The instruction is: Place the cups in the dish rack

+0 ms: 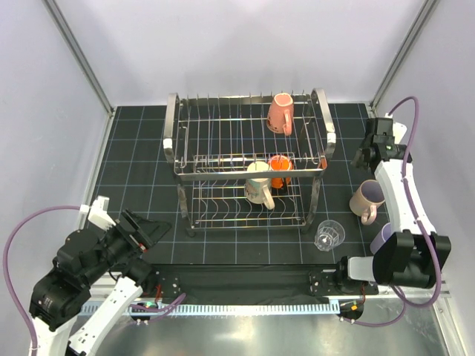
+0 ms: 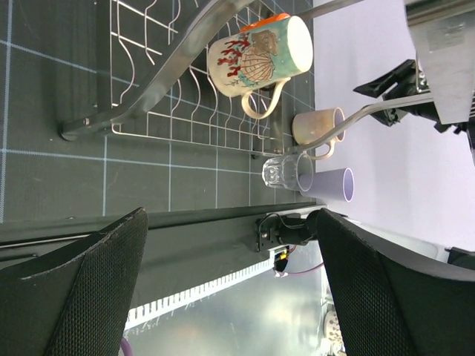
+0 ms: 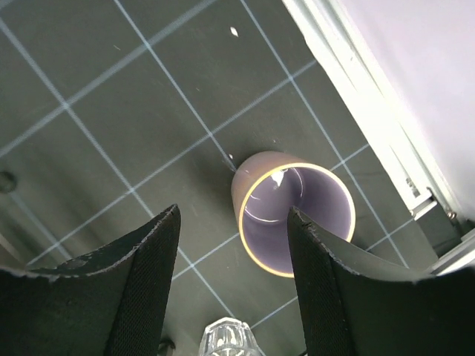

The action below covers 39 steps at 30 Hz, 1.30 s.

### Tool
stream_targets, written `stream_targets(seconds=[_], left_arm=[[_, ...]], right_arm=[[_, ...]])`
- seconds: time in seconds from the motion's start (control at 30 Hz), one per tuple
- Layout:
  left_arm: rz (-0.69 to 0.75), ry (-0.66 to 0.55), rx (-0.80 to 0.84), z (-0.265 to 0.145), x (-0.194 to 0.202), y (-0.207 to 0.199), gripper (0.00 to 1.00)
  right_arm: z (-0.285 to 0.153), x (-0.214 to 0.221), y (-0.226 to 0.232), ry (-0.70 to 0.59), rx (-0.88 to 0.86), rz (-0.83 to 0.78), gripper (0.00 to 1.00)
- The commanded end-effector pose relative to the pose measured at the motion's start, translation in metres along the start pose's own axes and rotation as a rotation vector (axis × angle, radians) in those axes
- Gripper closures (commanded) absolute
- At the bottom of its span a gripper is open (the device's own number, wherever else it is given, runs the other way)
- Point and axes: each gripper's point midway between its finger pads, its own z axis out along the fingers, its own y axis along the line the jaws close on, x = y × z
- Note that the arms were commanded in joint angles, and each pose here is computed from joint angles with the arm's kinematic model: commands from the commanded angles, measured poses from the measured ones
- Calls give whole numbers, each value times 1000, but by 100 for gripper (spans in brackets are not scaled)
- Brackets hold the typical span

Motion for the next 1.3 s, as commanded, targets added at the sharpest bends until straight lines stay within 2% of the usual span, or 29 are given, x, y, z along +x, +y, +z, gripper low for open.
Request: stream_targets(seconds=[0.0, 0.37, 0.43, 0.67, 0.7, 0.83, 0.93, 1.13, 1.27], left_arm=[[3, 7, 30, 0, 2, -3, 9], [17, 25, 37, 1, 4, -6, 9], [20, 13, 29, -1, 3, -3, 9], [18, 7, 21, -3, 3, 0, 9], [18, 8, 22, -4, 4, 0, 9], [17, 4, 24, -5, 3, -1, 9], [20, 1, 25, -5, 2, -1, 9], [17, 2, 29, -7, 2, -2, 9], [18, -5, 23, -10, 1, -2, 9]], right_arm=[[14, 0, -3, -3, 28, 40, 39], [72, 32, 14, 107, 28, 37, 40], [81, 40, 16, 131, 33, 30, 46], [95, 55, 17, 176, 48, 28, 58], [96, 55, 17, 174, 48, 27, 66], [90, 58, 13, 173, 51, 26, 86], [85, 59, 10, 162, 52, 25, 96], [69, 48, 1, 104, 58, 29, 96], [43, 22, 1, 6, 9, 72, 96]])
